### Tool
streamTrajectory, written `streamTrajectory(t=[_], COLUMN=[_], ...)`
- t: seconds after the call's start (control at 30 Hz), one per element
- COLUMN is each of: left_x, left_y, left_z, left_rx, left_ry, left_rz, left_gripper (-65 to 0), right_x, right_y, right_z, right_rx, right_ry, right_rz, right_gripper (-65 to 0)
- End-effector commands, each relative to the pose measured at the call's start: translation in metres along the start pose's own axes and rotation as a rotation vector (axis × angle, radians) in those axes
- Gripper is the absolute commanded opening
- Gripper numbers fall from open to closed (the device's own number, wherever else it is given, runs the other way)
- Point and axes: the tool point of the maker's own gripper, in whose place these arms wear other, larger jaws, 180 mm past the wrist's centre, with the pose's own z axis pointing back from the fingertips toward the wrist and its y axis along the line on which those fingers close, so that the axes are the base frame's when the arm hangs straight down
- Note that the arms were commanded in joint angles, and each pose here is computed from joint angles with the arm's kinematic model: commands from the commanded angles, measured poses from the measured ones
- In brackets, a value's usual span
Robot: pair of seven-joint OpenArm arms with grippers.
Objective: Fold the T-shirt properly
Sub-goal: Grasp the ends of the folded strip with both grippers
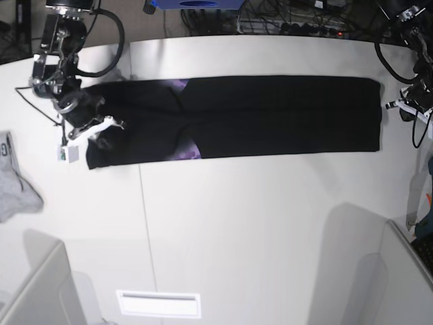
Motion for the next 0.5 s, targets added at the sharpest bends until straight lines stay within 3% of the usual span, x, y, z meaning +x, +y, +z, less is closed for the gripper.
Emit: streamTrajectory(t=[0.0, 0.13, 0.27, 0.4, 0.47], left_x=[0.016, 0.019, 0.009, -0.014, -0.016], left_y=[0.003, 0.013, 0.025, 0.027, 0.026], left_z=[0.011, 0.03, 0.026, 0.01, 0.005], left_rx=[-0.016, -0.069, -0.079, -0.142, -0.168], left_ry=[-0.064, -0.138, -0.133, -0.101, -0.126], left_rz=[-0.016, 0.015, 0.064, 0.145, 0.15], left_gripper=[-65.0, -65.0, -63.8, -23.9, -10.7], right_x=[0.016, 0.018, 0.011, 0.005, 0.005], right_y=[0.007, 0.02, 0.023, 0.033, 0.035], right_z=[0.007, 0.013, 0.013, 0.009, 0.009], right_rx=[0.022, 0.09, 0.101, 0.128, 0.131], right_ry=[-0.056, -0.068, -0.053, -0.031, -0.031], right_rz=[0.018, -0.02, -0.027, -0.01, -0.012], right_gripper=[-65.0, -65.0, -65.0, -65.0, -65.0])
